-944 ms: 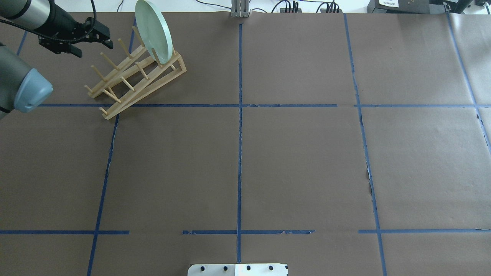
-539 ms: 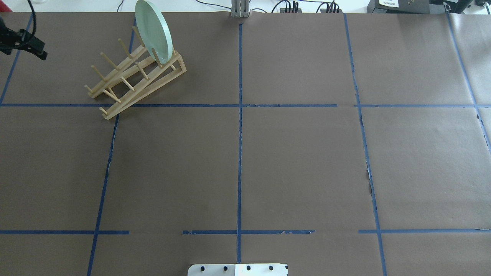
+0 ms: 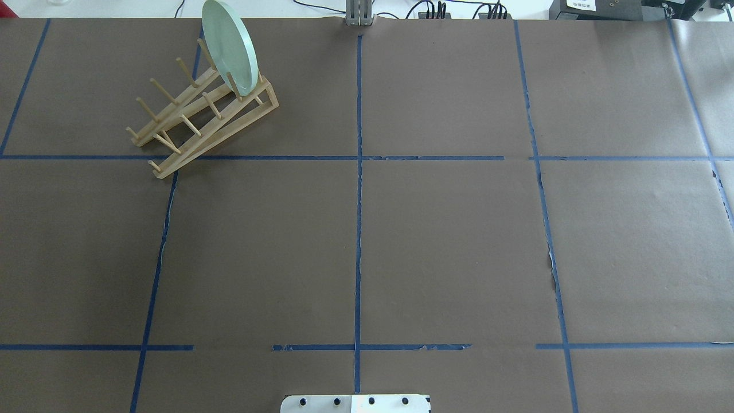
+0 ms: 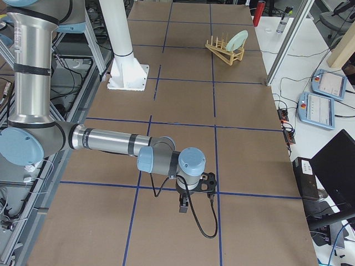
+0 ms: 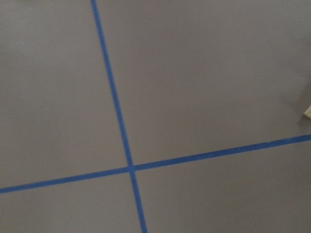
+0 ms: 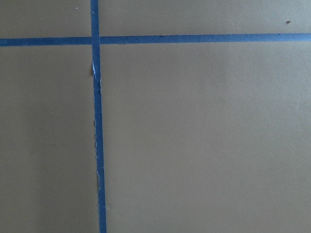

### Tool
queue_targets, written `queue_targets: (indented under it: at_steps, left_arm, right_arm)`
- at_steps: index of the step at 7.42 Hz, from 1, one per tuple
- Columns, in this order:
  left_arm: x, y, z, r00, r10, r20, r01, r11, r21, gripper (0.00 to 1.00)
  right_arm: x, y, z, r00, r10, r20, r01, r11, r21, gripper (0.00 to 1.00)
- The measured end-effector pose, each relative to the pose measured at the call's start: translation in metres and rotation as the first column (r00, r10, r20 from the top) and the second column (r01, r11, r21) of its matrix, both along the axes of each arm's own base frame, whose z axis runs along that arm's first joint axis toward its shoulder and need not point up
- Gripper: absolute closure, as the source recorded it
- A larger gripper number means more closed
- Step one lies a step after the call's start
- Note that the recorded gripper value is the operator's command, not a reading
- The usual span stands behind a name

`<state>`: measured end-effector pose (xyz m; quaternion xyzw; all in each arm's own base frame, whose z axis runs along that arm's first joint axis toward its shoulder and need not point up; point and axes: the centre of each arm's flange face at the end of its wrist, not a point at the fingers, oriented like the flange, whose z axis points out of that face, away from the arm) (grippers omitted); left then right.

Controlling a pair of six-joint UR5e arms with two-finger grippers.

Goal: Place plate on rack

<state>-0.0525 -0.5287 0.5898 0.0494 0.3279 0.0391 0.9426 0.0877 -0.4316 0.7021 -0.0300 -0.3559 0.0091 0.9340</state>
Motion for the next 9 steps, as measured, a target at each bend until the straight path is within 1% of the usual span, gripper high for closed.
queue_targets:
  at_steps: [1,2,3,5,8,9]
  left_arm:
    - [-0.016,0.016,0.021,0.999,0.036,-0.001,-0.036,0.999,0.013,0.00]
    - [-0.031,0.026,0.031,0.998,0.068,-0.003,-0.068,0.997,0.040,0.00]
    - [-0.043,0.031,0.036,0.997,0.078,-0.004,-0.078,0.995,0.056,0.00]
    - [-0.049,0.034,0.038,0.997,0.080,-0.011,-0.079,0.995,0.066,0.00]
    - [-0.043,0.033,0.044,0.992,0.080,-0.101,-0.074,0.995,0.061,0.00]
    - [-0.042,0.033,0.044,0.990,0.081,-0.111,-0.075,0.995,0.062,0.00]
  right_arm:
    - [0.000,0.000,0.000,1.000,0.000,0.000,0.000,1.000,0.000,0.00]
    - [0.000,0.000,0.000,1.000,0.000,0.000,0.000,1.000,0.000,0.00]
    - [0.000,0.000,0.000,1.000,0.000,0.000,0.000,1.000,0.000,0.00]
    - [0.000,0.000,0.000,1.000,-0.001,0.000,0.001,1.000,0.000,0.00]
    - [0.000,0.000,0.000,1.000,0.000,0.000,0.000,1.000,0.000,0.00]
    - [0.000,0.000,0.000,1.000,0.000,0.000,0.000,1.000,0.000,0.00]
